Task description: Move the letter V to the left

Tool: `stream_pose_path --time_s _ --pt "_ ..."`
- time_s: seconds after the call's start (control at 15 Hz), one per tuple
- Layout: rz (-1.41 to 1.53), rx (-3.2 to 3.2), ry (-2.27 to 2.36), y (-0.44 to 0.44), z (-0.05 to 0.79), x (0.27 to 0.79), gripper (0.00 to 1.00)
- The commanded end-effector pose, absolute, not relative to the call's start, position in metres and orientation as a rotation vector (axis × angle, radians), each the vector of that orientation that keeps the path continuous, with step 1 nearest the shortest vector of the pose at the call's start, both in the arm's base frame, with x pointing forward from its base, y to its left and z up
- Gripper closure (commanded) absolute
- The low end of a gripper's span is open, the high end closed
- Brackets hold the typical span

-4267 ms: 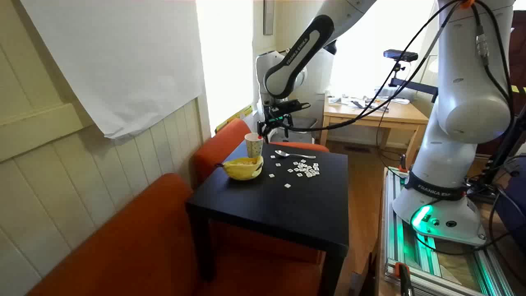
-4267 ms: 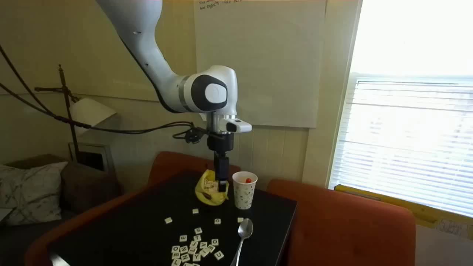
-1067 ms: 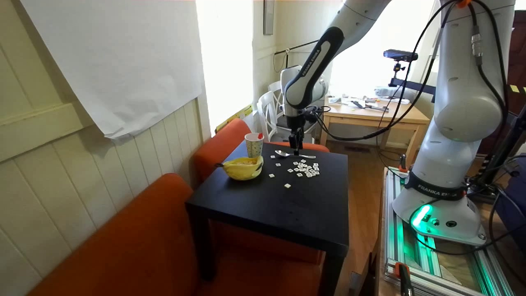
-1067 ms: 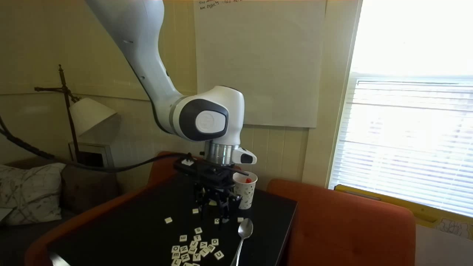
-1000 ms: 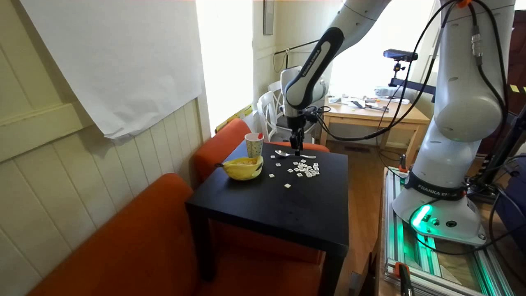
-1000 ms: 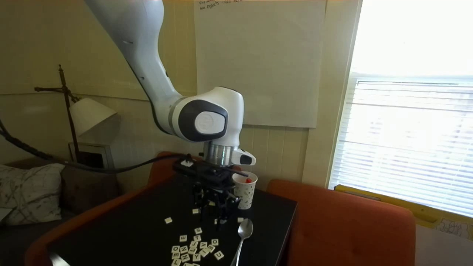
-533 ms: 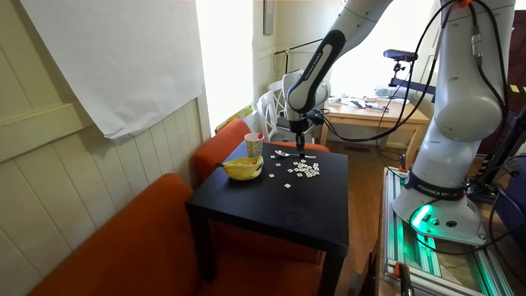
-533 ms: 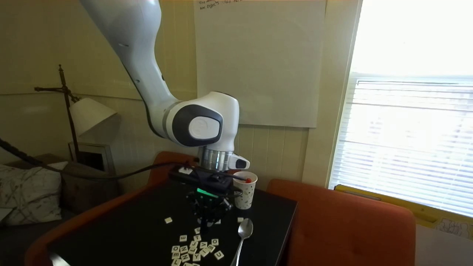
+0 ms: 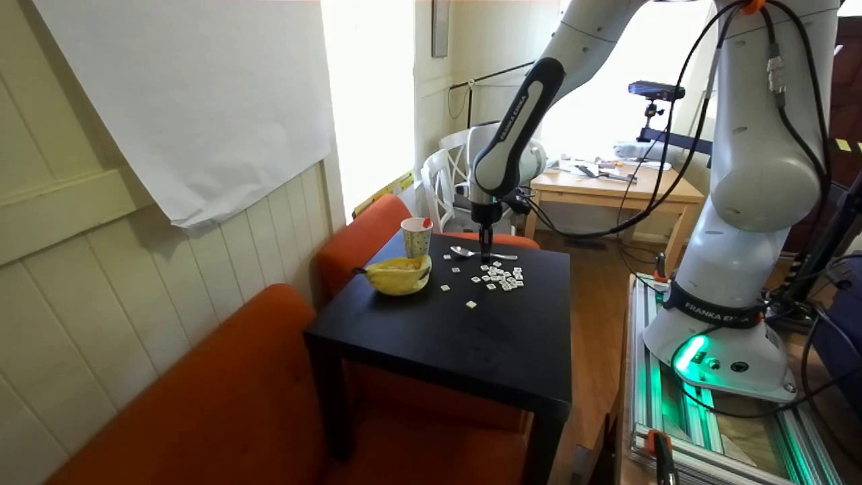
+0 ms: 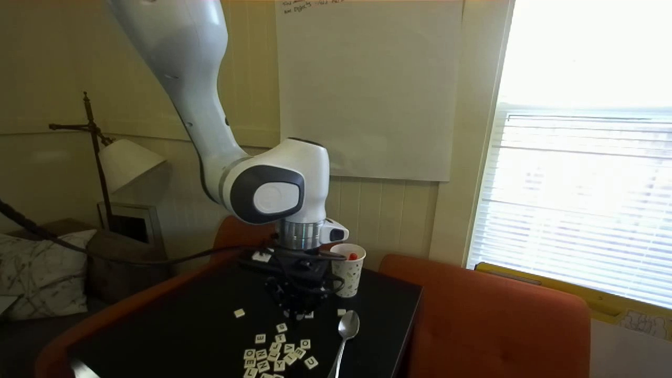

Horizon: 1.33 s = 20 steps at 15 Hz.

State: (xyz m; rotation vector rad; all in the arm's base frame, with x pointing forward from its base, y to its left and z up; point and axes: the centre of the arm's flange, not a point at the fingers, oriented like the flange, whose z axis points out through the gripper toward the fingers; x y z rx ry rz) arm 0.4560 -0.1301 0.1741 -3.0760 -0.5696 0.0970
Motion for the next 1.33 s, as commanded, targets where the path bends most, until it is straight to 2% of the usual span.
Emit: stream_pose_path --time_s 0.0,1.27 --pt "0.046 -3.025 -0.616 -0.132 0.160 0.447 0.97" --pt "0.192 -3.041 -0.539 -0.140 0.160 0.441 0.98"
